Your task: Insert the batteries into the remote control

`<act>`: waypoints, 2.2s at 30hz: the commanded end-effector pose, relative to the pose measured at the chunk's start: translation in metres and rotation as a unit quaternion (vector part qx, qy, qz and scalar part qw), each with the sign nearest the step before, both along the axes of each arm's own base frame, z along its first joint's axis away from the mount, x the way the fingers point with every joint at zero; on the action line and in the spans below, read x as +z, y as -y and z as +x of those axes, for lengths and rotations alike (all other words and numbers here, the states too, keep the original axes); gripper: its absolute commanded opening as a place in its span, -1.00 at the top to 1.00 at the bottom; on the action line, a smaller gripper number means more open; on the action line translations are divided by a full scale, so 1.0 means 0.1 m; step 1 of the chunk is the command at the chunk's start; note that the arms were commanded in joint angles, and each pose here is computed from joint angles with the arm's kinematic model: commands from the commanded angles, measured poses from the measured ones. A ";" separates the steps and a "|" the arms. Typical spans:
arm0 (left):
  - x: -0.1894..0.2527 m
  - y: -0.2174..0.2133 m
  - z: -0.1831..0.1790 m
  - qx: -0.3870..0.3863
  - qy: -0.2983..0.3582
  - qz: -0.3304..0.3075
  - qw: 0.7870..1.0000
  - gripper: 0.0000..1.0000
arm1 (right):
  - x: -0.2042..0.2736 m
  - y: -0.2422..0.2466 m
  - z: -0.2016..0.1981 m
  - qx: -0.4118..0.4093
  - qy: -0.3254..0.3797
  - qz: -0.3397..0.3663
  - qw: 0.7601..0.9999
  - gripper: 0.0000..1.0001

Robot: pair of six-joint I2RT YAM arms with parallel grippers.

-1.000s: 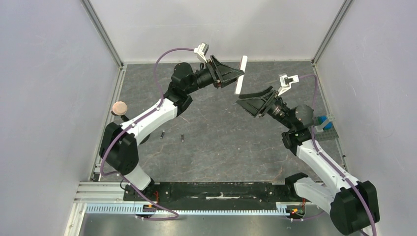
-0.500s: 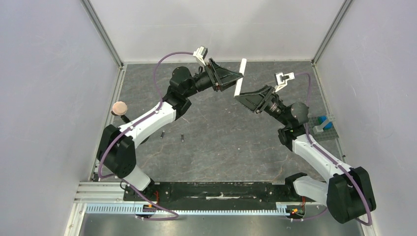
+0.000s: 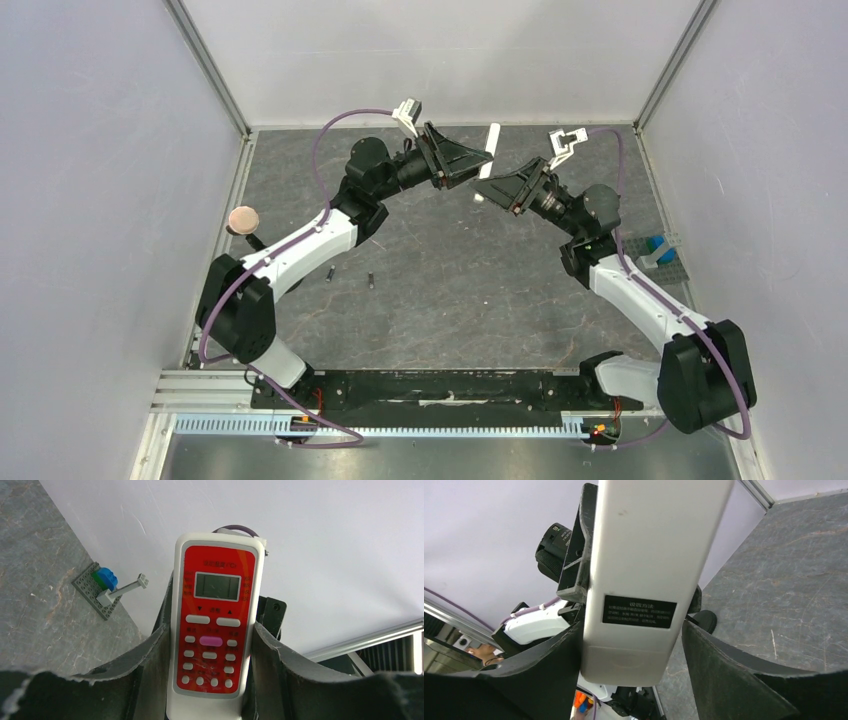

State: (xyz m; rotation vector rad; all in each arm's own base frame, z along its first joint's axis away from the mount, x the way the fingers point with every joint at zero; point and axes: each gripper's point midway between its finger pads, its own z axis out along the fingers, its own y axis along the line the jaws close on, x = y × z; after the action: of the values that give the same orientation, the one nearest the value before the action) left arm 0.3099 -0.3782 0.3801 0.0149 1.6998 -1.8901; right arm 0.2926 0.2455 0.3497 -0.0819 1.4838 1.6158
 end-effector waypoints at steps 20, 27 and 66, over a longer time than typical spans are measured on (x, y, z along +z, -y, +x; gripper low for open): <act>0.16 -0.19 -0.14 0.035 0.085 0.068 0.993 -0.22 | -0.33 -0.02 0.09 -0.015 0.037 -0.218 0.975 0.26; 0.13 -0.25 -0.15 0.051 0.110 0.096 0.988 -0.27 | -0.51 0.03 -0.01 0.000 0.044 -0.275 0.960 0.33; -0.60 -0.25 0.03 0.051 0.093 0.299 0.948 0.06 | -0.71 -0.10 0.12 -0.095 0.119 -0.506 0.849 0.42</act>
State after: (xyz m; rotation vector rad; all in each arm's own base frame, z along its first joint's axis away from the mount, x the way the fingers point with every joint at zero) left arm 0.3072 -0.3509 0.3189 0.3417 1.9977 -1.2258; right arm 0.2924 0.2565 0.2549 -0.6734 1.9878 0.5951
